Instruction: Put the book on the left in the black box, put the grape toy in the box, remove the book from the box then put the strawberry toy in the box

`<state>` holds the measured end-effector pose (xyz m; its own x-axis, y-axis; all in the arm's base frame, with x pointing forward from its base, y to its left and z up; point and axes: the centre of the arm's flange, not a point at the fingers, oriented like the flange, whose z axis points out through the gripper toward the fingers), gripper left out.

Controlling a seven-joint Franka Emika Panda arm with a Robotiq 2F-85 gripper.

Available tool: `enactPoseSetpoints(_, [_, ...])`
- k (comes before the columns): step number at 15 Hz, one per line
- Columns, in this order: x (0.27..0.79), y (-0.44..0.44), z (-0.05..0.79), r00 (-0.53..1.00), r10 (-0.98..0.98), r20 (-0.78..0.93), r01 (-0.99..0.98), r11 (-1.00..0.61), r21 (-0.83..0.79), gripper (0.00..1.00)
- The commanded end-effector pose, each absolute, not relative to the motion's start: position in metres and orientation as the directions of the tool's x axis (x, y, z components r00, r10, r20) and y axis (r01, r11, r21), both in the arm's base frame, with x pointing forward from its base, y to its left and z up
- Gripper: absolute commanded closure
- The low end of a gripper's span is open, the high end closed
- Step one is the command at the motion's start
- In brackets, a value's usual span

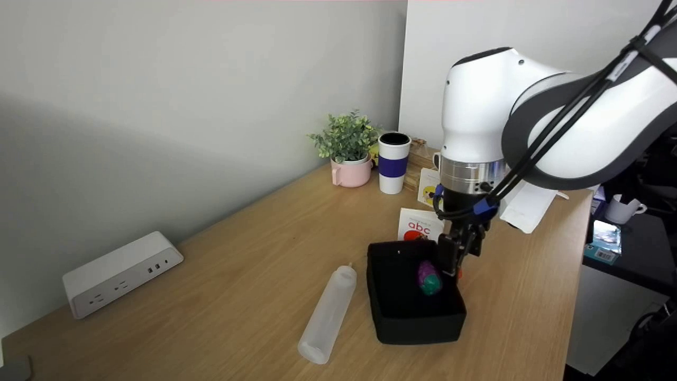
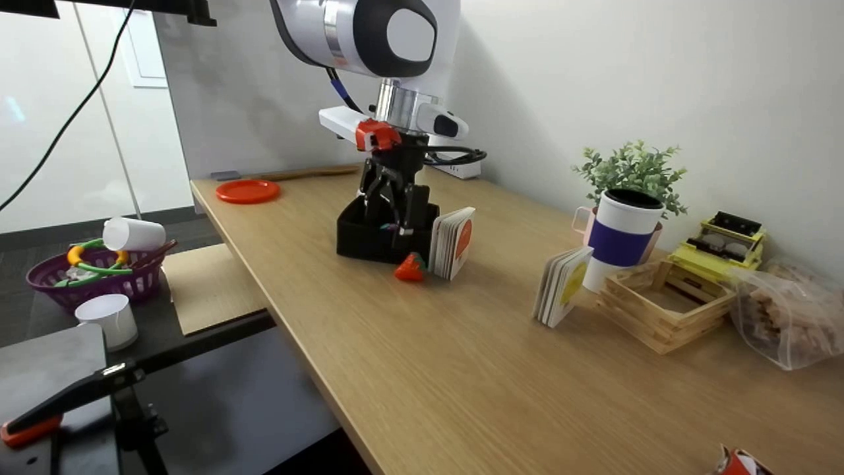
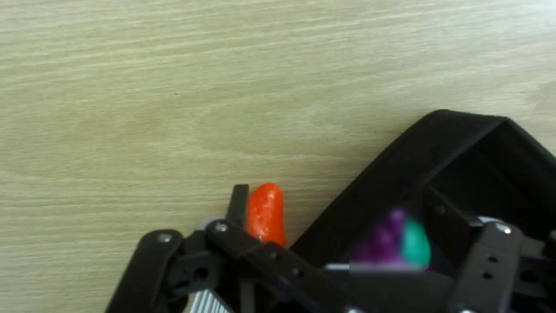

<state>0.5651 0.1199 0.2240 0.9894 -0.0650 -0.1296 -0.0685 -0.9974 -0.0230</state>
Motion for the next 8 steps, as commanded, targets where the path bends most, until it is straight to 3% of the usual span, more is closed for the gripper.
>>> enactPoseSetpoints(1, [0.559,0.129,0.244,0.994,-0.057,-0.097,-0.055,-0.998,0.021,0.0])
enactPoseSetpoints(8, [0.539,0.113,0.265,0.996,-0.058,-0.072,-0.053,-0.996,0.069,0.0])
